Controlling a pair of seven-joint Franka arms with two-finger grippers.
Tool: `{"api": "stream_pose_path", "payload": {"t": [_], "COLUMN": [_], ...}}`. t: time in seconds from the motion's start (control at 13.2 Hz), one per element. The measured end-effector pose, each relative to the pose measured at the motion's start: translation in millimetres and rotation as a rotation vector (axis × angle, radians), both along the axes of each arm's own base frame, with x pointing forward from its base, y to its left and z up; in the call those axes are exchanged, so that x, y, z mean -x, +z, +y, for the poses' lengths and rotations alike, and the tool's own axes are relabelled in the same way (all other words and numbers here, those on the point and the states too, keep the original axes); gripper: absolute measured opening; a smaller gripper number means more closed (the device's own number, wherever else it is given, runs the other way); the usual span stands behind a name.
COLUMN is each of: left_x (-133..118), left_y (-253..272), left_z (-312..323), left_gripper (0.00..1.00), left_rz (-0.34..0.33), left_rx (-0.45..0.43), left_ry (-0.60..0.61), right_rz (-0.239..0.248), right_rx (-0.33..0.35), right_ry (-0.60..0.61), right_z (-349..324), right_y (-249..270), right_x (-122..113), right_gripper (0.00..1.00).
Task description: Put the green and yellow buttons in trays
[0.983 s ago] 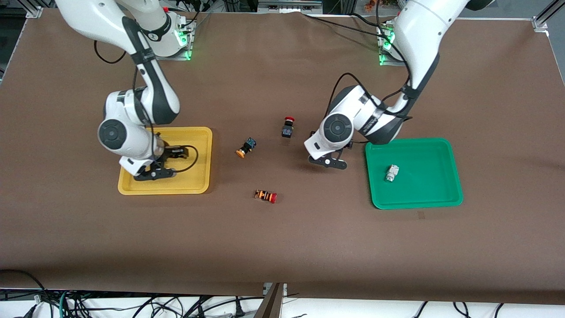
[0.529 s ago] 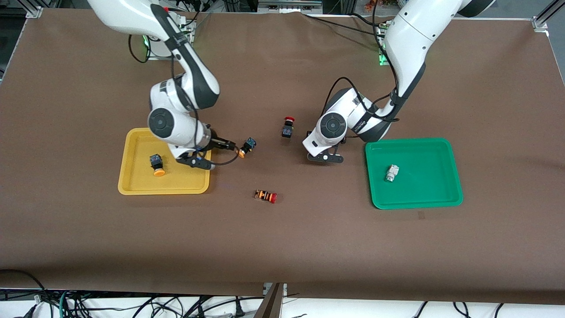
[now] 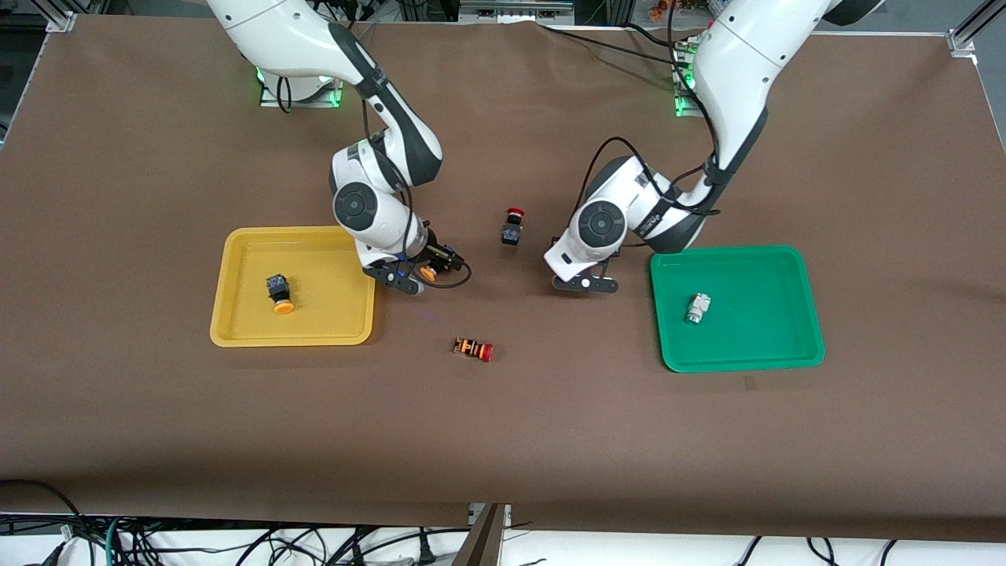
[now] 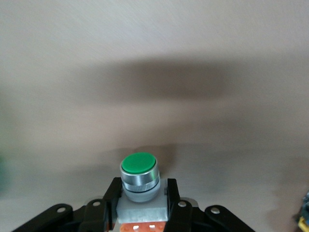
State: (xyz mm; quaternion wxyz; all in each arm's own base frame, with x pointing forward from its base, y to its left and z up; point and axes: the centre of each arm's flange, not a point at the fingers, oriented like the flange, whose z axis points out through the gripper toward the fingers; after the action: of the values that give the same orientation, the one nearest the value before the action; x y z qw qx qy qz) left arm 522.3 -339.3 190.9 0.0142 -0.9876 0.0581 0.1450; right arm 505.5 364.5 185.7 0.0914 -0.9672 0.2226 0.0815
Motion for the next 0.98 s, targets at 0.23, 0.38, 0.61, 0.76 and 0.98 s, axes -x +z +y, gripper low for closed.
{"api": "stream_pose_path", "payload": {"t": [0.23, 0.38, 0.61, 0.76, 0.98], "left_x": [-57, -91, -117, -124, -113], "left_y": [48, 68, 59, 40, -10], "left_z": [84, 152, 247, 277, 296], "left_gripper": [0.41, 0.41, 0.41, 0.41, 0.47], "left_rz": [0.067, 0.061, 0.041, 0.028, 0.011], "left_rx": [0.026, 0.064, -0.004, -0.068, -0.034], "left_ry": [-0.144, -0.26, -0.455, -0.522, -0.533], "right_rz": [-0.001, -0.002, -0.013, -0.008, 0.023], "right_rx": [0.005, 0.007, 0.007, 0.018, 0.043], "right_ry": [0.003, 0.001, 0.017, 0.021, 0.134], "right_z": [11, 9, 4, -7, -54], "right_y": [-12, -13, -9, -4, 31], "right_x": [9, 8, 3, -7, -41], "right_gripper": [0.81, 0.7, 0.42, 0.42, 0.42]}}
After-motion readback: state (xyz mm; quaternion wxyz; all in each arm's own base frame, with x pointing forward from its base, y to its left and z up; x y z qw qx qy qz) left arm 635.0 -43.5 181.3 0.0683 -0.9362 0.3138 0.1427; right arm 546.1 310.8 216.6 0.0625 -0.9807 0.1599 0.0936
